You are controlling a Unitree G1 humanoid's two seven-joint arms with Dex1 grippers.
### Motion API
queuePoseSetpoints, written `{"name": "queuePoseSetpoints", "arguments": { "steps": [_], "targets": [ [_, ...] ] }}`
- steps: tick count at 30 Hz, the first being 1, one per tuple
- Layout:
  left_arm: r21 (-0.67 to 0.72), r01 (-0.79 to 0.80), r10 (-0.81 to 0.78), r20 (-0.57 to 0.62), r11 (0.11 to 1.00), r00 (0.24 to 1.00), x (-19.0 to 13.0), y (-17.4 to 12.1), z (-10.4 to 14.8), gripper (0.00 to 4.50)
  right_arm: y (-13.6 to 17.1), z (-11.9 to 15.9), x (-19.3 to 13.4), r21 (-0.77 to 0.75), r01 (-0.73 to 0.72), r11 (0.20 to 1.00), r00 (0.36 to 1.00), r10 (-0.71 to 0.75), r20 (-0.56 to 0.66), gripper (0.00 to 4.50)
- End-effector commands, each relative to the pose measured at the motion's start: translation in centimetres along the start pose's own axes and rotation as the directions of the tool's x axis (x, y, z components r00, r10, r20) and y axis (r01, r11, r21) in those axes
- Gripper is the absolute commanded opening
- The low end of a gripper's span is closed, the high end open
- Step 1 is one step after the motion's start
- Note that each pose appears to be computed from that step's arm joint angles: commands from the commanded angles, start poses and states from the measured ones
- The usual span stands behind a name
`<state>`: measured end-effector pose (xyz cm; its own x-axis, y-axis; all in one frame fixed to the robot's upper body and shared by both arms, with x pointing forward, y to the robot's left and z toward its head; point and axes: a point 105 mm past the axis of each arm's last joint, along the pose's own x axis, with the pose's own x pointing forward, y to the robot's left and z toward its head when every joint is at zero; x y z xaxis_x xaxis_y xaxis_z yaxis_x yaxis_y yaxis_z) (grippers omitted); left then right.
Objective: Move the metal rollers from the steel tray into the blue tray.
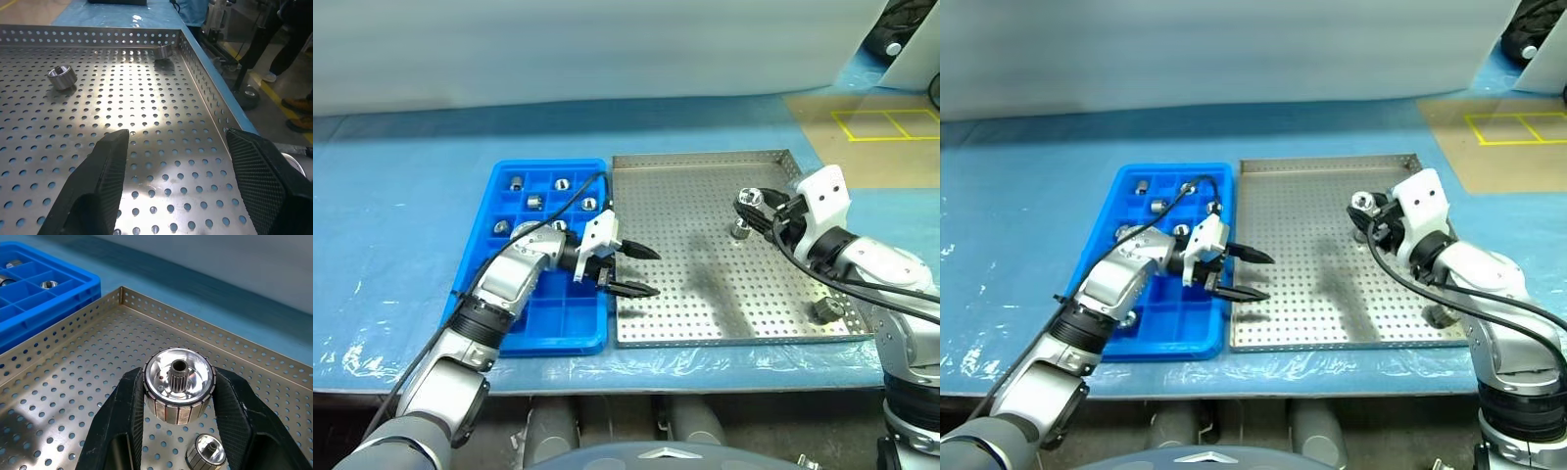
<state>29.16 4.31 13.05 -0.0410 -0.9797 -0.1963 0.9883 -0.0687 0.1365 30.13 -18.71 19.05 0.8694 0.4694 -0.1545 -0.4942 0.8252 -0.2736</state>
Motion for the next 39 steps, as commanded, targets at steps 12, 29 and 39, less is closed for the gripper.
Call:
{"name": "queuePoseSetpoints", "arguments": {
  "steps": [12,29,39],
  "targets": [
    [0.114,-0.313,0.326,-0.127,0.943,0.937,-10.2,0.6,3.3,3.34,8.1,1.7,7.2,-0.064,-0.527,0.848,0.845,0.530,0.068,1.63],
    [0.102,-0.677,0.678,-0.247,0.729,0.693,-18.7,-3.9,3.7,3.34,15.4,0.4,11.9,-0.175,-0.809,0.562,0.566,0.824,0.027,1.63],
    [0.057,-0.643,0.636,-0.235,0.764,0.735,-16.2,-4.1,2.9,3.34,16.1,-0.7,12.0,-0.154,-0.839,0.522,0.529,0.849,-0.006,1.63]
  ]
}}
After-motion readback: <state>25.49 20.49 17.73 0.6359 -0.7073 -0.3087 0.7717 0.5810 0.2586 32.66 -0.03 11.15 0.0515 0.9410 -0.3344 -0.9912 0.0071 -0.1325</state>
